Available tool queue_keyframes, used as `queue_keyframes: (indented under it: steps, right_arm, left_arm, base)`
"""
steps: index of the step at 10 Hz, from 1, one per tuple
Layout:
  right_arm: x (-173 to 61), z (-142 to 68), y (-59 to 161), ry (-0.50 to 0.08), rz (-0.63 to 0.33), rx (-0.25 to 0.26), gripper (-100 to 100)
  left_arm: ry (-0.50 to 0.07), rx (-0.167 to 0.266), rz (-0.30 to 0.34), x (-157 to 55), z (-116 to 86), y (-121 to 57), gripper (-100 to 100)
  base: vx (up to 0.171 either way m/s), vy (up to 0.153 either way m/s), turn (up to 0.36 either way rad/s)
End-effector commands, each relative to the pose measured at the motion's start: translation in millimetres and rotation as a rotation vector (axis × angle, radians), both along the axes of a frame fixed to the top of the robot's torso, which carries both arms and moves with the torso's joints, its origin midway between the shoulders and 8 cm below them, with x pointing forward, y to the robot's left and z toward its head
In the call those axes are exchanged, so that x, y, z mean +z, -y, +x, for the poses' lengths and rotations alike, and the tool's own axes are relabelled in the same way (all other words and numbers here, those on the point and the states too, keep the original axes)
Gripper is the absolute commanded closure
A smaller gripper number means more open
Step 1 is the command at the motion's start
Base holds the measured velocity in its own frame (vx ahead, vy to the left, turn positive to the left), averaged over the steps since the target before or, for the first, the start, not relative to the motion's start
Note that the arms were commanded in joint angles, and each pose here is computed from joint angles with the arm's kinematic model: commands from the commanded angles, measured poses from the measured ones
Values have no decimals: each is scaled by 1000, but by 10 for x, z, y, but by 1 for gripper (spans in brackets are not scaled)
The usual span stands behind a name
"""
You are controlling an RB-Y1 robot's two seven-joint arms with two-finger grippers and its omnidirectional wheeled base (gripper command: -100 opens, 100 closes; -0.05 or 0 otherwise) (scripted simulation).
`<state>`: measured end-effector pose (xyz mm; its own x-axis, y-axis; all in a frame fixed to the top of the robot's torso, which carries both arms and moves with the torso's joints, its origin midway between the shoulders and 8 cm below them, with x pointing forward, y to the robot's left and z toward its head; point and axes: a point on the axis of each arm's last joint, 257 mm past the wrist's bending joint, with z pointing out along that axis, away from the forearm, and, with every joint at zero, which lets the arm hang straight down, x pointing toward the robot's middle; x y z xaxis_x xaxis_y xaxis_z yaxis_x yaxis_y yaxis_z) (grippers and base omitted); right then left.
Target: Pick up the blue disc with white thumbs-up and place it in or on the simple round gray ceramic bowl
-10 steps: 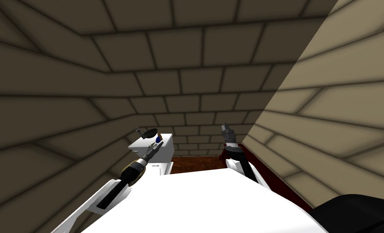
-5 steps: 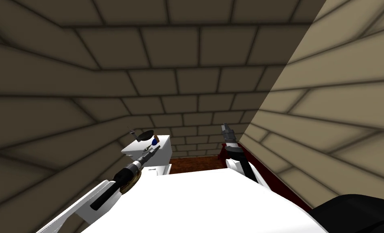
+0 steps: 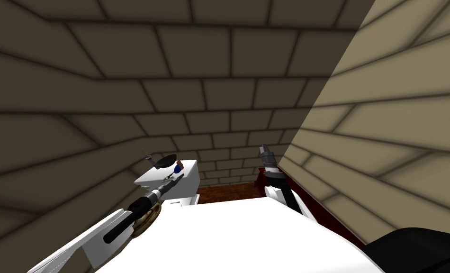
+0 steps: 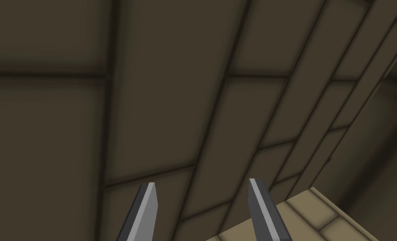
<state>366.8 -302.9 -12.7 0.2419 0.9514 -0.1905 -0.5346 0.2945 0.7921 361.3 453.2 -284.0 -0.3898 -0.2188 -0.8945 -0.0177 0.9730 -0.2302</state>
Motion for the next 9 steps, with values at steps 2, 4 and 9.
queue_keyframes:
  steps: [2, 4, 9]
  right_arm:
    - [0, 0, 0, 0, 0, 0, 0]
    - [0, 0, 0, 0, 0, 0, 0]
    - [0, 0, 0, 0, 0, 0, 0]
  left_arm:
    - [-65, 34, 63, -111, -40, -312, -100]
    - [-102, 57, 100, -164, -69, -498, -100]
    - [-152, 96, 153, -208, -110, -789, -100]
  base:
    - [39, 1, -53]
    - [39, -2, -55]
    - [35, 4, -34]
